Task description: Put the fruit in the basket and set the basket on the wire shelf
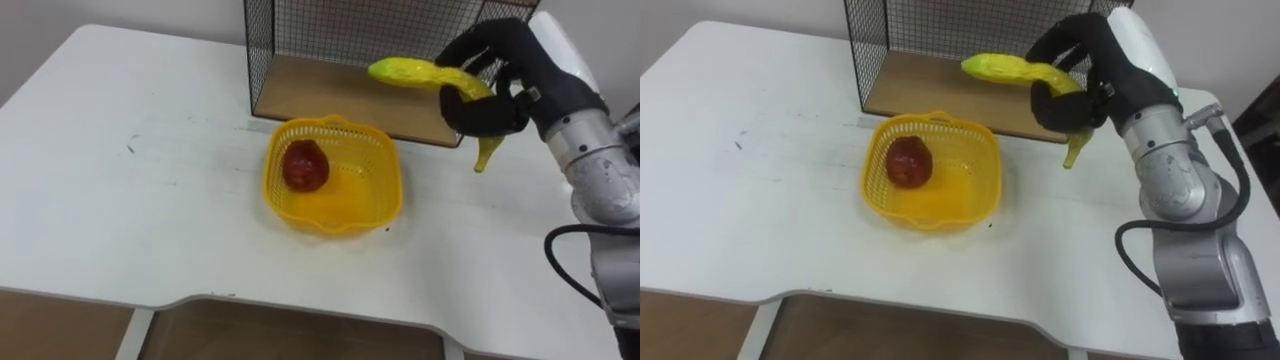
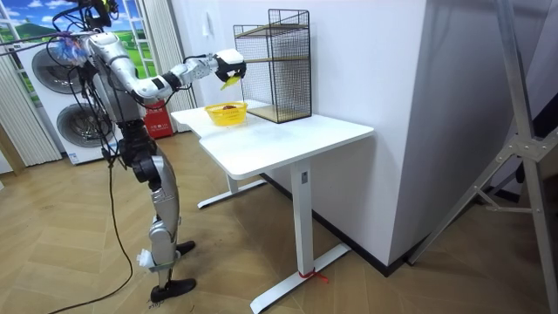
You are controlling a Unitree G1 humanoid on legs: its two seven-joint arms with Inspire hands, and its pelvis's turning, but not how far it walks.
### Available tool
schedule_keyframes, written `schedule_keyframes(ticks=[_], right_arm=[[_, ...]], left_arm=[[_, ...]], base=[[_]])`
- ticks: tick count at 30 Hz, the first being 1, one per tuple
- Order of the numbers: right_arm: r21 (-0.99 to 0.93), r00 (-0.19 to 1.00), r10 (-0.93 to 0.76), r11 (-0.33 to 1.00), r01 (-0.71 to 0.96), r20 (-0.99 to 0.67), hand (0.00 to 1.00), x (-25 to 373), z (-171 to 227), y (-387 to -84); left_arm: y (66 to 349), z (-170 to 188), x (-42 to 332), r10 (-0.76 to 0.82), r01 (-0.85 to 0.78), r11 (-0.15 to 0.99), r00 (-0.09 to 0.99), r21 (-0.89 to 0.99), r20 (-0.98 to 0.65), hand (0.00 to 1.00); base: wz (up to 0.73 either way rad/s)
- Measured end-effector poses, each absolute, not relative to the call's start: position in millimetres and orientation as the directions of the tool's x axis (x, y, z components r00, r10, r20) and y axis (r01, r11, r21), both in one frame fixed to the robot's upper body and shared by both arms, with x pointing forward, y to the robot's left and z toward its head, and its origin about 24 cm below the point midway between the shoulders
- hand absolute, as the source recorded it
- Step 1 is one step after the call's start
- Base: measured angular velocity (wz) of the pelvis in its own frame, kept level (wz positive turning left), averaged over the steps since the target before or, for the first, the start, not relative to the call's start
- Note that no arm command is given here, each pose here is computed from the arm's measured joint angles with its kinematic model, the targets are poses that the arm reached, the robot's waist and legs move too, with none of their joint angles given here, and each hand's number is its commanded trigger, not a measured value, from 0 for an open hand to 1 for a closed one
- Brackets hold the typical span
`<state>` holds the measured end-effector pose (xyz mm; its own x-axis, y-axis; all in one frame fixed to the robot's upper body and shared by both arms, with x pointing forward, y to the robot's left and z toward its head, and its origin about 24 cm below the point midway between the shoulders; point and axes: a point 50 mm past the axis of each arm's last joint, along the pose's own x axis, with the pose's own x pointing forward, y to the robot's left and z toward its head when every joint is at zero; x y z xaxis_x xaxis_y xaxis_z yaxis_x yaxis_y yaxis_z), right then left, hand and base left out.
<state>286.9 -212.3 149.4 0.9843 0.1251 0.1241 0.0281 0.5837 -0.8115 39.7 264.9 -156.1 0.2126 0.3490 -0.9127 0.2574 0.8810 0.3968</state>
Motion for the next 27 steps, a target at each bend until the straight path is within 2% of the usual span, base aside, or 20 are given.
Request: schedule_keyframes(ticks=[18,27], right_arm=[[-0.829,0.968,0.252,0.542,-0.137,0.004,1.0,285,138,-183],[-0.831,0.962,0.273,0.531,-0.165,-0.017,1.0,284,130,-165]], left_arm=[[258,-156,47,0.332,0.266,0.88,0.245,0.393,-0.911,0.0],[257,-156,52,0.329,0.267,0.88,0.256,0.393,-0.909,0.0]], base=[[0.0],[0.01]])
